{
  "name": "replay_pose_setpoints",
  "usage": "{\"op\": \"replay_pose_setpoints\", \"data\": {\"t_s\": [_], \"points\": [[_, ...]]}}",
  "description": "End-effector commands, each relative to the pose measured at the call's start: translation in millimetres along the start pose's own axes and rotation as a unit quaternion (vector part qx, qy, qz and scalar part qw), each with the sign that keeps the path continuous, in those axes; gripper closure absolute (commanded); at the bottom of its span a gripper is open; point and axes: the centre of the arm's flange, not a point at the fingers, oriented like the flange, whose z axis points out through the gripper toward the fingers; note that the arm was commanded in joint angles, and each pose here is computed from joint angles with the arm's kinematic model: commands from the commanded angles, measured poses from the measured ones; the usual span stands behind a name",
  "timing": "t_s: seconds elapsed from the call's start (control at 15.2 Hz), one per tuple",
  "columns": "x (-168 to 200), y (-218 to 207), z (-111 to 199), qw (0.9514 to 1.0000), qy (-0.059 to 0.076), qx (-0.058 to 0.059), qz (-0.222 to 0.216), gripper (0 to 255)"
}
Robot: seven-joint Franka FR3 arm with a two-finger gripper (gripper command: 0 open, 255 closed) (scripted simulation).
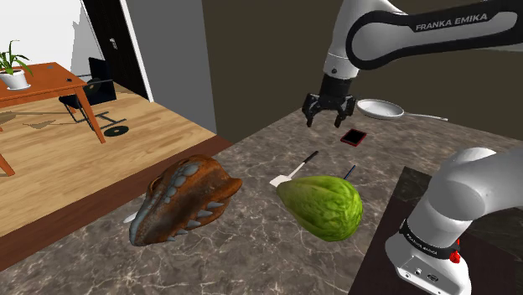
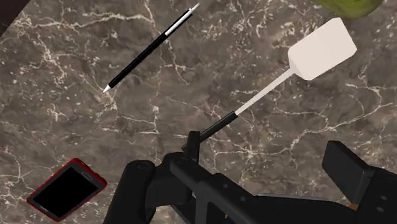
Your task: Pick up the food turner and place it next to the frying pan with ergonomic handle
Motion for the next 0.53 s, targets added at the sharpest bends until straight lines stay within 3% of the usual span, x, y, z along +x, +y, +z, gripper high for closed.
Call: {"op": "replay_pose_setpoints", "data": {"t_s": [0.0, 0.2, 0.33, 0.46], "points": [[-1.2, -11.9, 27.0, 0.9967, 0.003, -0.010, 0.081, 0], [2.9, -28.9, 64.7, 0.9812, 0.007, -0.026, 0.191, 0], [7.7, -38.9, 90.1, 0.9640, 0.010, -0.036, 0.263, 0], [14.1, -47.5, 115.6, 0.9413, 0.012, -0.046, 0.334, 0]]}}
